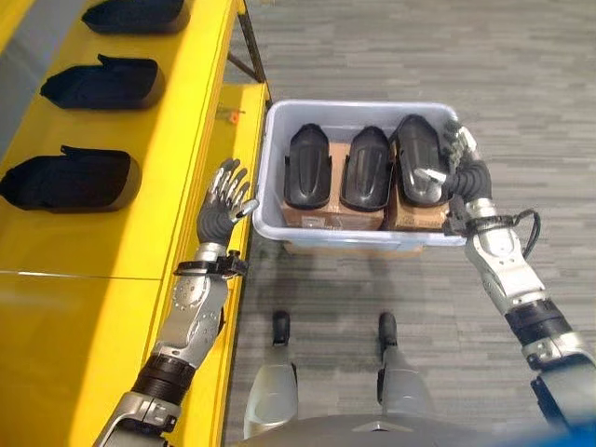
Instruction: Move parts from the plastic box to the shelf.
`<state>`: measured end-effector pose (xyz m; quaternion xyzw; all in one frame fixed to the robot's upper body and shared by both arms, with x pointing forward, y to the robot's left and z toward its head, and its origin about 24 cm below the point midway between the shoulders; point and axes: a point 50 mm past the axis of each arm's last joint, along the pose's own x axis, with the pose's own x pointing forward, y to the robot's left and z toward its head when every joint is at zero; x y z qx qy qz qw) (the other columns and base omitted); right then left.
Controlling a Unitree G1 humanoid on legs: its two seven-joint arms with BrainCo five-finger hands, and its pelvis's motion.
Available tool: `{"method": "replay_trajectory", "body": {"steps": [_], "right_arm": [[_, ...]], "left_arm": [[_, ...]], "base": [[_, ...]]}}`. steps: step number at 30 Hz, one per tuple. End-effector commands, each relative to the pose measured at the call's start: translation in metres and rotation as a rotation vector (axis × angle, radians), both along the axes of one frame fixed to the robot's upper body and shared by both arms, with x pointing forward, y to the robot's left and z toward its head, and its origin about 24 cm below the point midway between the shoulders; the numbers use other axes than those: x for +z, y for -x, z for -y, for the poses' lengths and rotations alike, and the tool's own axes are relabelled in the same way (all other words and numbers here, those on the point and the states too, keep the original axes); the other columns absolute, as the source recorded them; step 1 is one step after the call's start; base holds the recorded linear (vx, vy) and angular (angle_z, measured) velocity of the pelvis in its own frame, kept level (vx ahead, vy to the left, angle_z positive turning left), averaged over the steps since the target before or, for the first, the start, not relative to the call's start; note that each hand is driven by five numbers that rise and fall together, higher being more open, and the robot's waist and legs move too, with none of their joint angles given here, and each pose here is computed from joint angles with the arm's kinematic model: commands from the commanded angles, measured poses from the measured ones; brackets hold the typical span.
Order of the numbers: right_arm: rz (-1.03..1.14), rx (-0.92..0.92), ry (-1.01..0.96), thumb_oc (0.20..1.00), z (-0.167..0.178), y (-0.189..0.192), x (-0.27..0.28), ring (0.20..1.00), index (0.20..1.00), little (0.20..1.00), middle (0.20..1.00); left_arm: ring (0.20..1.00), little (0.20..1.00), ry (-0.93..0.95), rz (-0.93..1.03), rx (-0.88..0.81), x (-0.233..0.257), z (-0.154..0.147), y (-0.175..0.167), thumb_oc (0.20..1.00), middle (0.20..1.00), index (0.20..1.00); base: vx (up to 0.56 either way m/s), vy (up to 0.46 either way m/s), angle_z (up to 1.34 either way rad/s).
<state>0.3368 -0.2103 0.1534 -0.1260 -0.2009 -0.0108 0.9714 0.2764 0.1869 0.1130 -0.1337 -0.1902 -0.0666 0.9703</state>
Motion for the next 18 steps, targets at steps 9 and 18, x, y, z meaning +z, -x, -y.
{"method": "replay_trajectory", "body": {"steps": [9, 18], "right_arm": [[0.212, -0.13, 0.147, 1.0, 0.007, -0.024, 0.07, 1.0, 1.0, 1.0, 1.0], [0.239, -0.375, 0.248, 1.0, 0.056, -0.029, 0.104, 1.0, 1.0, 1.0, 1.0]], "left_arm": [[1.0, 1.0, 0.019, 0.186, -0.046, 0.039, 0.009, 0.001, 1.0, 1.0, 1.0], [1.0, 1.0, 0.018, 0.184, -0.056, 0.039, 0.015, 0.006, 1.0, 1.0, 1.0]], "base": [[-0.01, -0.024, -0.02], [0.02, -0.027, 0.03]]}}
